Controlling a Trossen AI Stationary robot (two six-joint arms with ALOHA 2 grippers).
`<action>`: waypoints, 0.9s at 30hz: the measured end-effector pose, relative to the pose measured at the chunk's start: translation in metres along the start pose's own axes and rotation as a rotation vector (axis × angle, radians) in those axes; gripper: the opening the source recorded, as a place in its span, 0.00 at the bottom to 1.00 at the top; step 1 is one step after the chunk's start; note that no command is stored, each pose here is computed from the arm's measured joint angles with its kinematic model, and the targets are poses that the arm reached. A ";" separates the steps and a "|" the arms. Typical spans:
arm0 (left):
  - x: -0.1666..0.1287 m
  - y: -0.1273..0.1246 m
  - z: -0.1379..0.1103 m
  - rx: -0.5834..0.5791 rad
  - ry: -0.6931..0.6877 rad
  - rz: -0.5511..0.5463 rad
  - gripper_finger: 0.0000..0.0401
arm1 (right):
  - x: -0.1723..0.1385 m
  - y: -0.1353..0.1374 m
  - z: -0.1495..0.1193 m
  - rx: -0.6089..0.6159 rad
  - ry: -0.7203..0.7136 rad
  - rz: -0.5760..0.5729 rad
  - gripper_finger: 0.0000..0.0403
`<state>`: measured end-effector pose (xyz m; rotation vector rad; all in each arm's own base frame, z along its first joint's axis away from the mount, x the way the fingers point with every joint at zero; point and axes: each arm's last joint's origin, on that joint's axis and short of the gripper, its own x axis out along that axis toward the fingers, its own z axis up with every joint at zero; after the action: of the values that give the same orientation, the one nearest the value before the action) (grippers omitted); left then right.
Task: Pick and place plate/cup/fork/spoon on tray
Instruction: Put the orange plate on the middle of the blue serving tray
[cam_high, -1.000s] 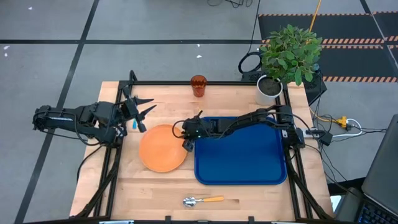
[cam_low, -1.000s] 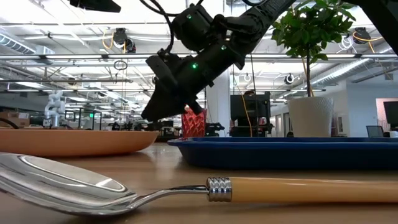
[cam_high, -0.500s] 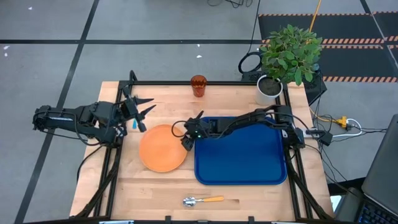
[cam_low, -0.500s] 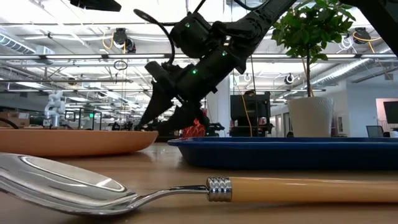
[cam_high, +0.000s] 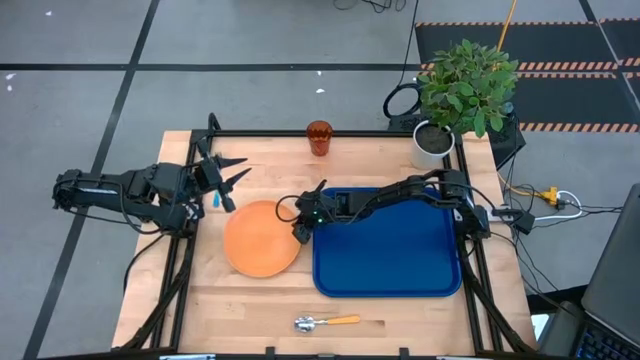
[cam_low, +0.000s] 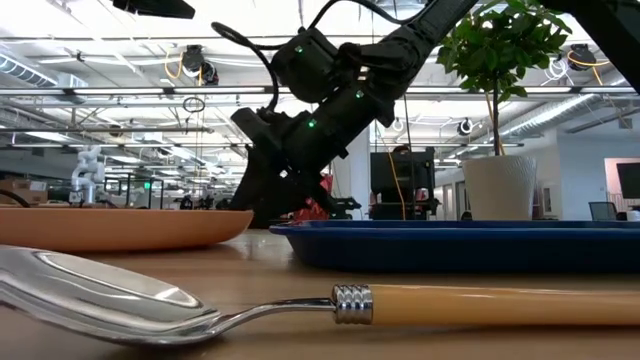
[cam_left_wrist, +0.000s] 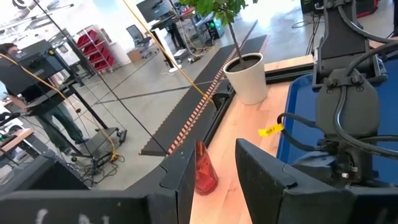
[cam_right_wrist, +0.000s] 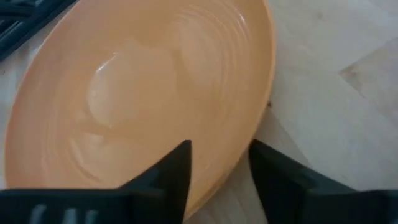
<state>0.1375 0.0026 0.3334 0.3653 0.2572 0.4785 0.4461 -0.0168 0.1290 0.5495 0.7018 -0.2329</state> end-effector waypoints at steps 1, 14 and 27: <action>0.000 0.000 0.000 0.000 0.000 0.000 0.29 | 0.000 0.000 0.000 -0.013 0.000 0.000 0.28; 0.000 0.000 -0.001 0.009 0.007 -0.003 0.29 | -0.010 0.004 0.028 -0.152 -0.161 0.191 0.00; 0.000 0.000 -0.002 0.015 0.016 -0.005 0.29 | -0.129 0.027 0.057 -0.215 -0.036 0.132 0.00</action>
<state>0.1372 0.0027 0.3316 0.3754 0.2768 0.4753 0.3916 -0.0230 0.2620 0.3839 0.6440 -0.0428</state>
